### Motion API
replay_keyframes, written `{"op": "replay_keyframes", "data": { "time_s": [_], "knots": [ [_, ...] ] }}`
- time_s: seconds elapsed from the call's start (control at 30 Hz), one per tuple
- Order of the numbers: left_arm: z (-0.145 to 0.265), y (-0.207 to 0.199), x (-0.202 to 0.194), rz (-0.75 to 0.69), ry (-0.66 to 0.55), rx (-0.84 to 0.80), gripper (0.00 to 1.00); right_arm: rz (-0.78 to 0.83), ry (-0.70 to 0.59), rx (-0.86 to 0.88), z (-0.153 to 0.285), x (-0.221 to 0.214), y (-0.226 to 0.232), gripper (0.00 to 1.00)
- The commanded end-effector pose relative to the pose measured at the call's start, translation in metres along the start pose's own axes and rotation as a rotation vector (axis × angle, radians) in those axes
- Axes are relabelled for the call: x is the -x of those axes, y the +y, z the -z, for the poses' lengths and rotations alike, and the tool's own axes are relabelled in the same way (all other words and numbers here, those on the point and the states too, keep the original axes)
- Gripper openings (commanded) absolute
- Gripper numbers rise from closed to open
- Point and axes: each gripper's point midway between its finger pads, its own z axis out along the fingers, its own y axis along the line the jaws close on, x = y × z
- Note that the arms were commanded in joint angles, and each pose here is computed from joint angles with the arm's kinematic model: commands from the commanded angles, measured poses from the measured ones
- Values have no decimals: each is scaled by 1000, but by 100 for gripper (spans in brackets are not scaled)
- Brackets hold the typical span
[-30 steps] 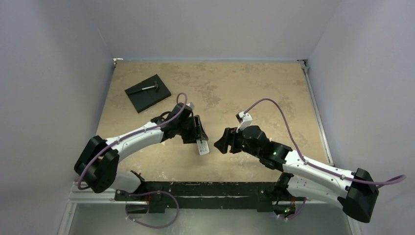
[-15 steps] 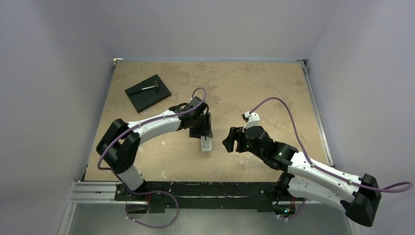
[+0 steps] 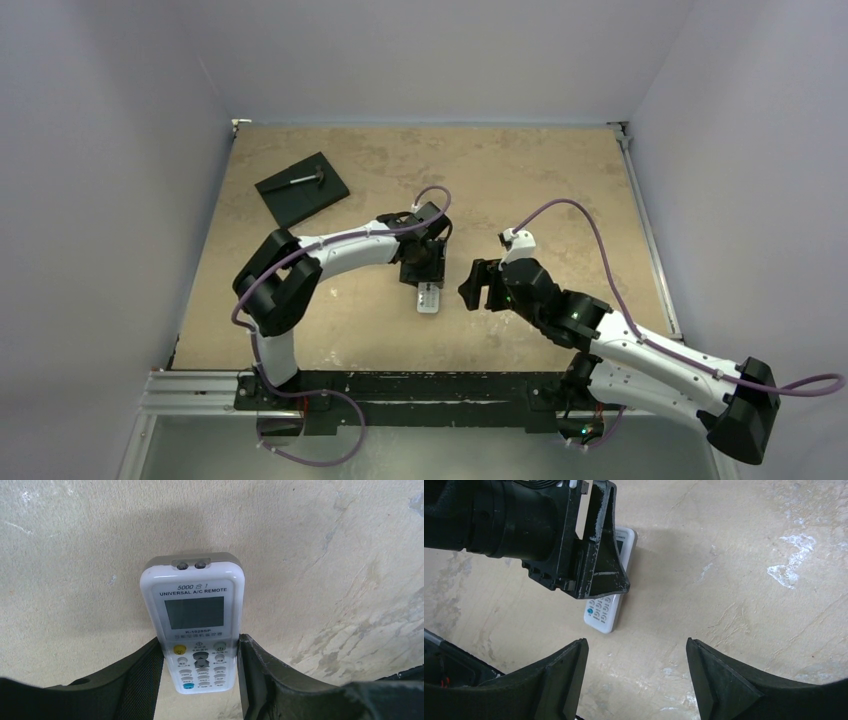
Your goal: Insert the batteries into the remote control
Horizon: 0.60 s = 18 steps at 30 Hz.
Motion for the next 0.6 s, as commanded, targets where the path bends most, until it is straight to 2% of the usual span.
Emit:
{"op": "replay_keyframes", "data": {
  "time_s": [0.0,0.23,0.57],
  "knots": [
    [0,1,9,-20,-28,51,13,-14,-44,-11,0,12,0,81],
    [-5,1,6,-5,-25,76,31,-6,-34,15,-1,9,5,82],
    [-2,-6,9,11,-35,60,46,9,-34,38,2,11,8,83]
  ]
}}
